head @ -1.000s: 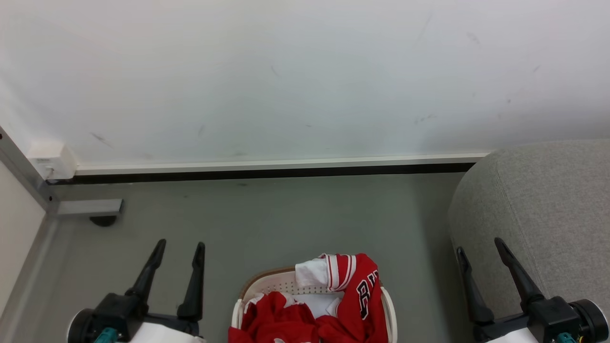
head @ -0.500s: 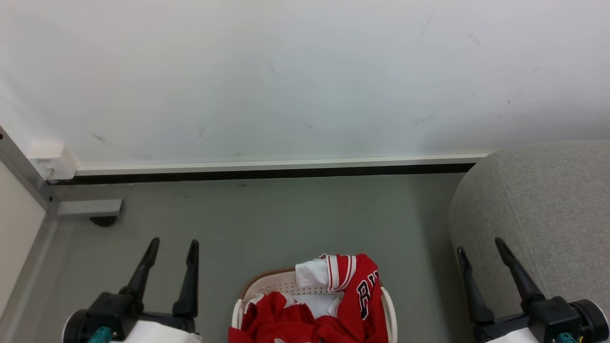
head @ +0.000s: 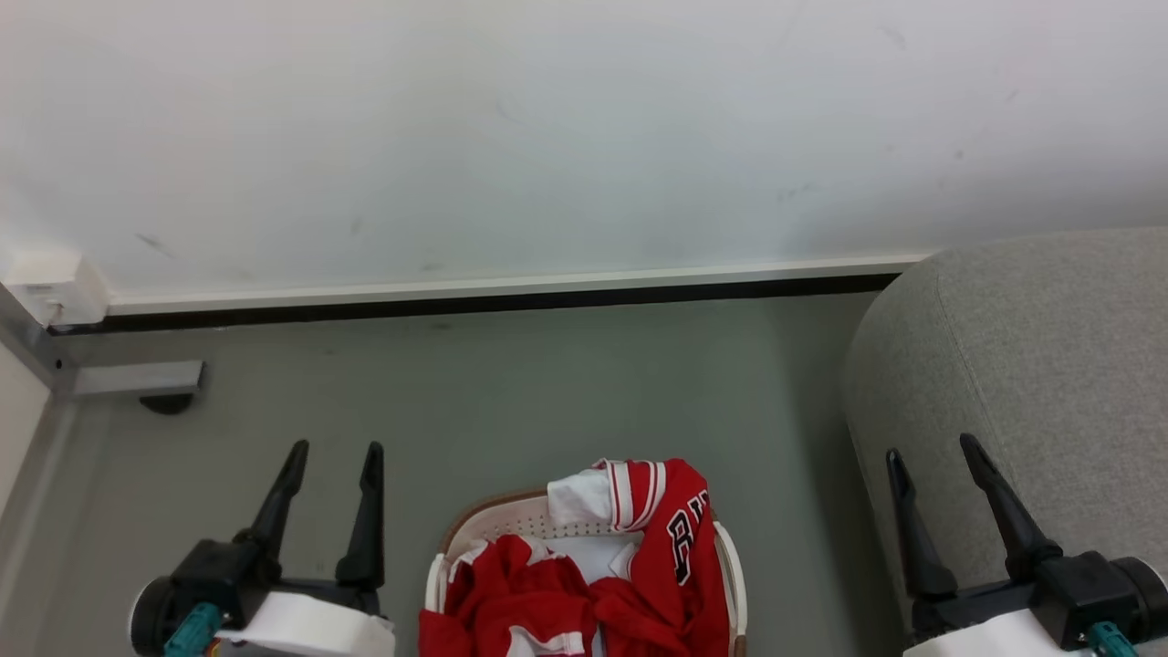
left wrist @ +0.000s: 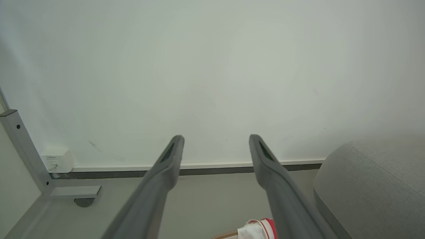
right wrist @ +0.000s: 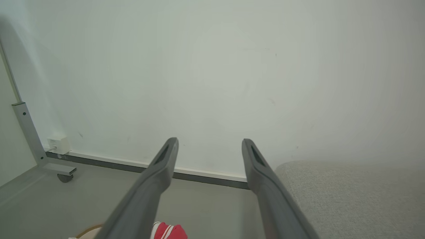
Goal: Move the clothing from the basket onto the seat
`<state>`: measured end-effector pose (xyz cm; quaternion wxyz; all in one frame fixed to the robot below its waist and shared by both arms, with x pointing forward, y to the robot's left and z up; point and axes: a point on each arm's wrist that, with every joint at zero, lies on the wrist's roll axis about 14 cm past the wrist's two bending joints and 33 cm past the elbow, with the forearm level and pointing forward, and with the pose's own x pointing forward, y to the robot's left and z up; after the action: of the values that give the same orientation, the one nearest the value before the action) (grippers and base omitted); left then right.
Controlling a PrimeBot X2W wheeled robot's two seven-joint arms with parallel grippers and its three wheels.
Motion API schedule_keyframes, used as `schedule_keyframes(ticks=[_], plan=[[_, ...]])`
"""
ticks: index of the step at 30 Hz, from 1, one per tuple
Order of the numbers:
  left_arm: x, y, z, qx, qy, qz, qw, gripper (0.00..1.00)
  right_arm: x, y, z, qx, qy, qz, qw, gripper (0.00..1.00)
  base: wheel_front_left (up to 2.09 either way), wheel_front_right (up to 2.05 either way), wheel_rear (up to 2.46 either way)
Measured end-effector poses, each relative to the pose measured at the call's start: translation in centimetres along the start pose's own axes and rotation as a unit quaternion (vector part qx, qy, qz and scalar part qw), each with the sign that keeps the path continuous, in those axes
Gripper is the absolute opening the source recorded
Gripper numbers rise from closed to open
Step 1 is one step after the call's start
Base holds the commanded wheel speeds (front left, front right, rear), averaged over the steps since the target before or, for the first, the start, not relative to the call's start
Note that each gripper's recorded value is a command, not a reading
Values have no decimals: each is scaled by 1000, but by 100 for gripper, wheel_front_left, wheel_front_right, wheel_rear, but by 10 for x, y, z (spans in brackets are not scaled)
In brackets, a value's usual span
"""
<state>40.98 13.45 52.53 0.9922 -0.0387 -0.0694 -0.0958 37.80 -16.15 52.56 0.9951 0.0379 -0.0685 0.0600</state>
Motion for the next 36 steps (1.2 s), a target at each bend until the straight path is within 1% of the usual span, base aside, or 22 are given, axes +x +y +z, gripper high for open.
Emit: schedule_keyframes(ticks=[3,11,19,22,26,33,36], plan=[[11,-4,-9,-2,8,-11,1000,100,7,-6,0,9,-3,-8,1000,100,0,0,0],[43,-22,-52,-7,55,-61,997,100,24,-26,-14,2,10,-31,999,100,0,0,0],[61,-44,-122,-8,139,-125,982,100,36,-44,-34,0,31,-53,998,100,0,0,0],[62,-52,-152,-4,177,-148,973,100,36,-55,-41,-3,40,-67,997,100,0,0,0],[61,-62,-190,7,232,-179,956,100,38,-68,-48,-7,47,-83,995,100,0,0,0],[51,-74,-251,39,321,-234,917,100,40,-84,-62,-17,64,-103,993,100,0,0,0],[43,-79,-274,53,355,-257,897,100,41,-90,-68,-20,70,-109,991,100,0,0,0]])
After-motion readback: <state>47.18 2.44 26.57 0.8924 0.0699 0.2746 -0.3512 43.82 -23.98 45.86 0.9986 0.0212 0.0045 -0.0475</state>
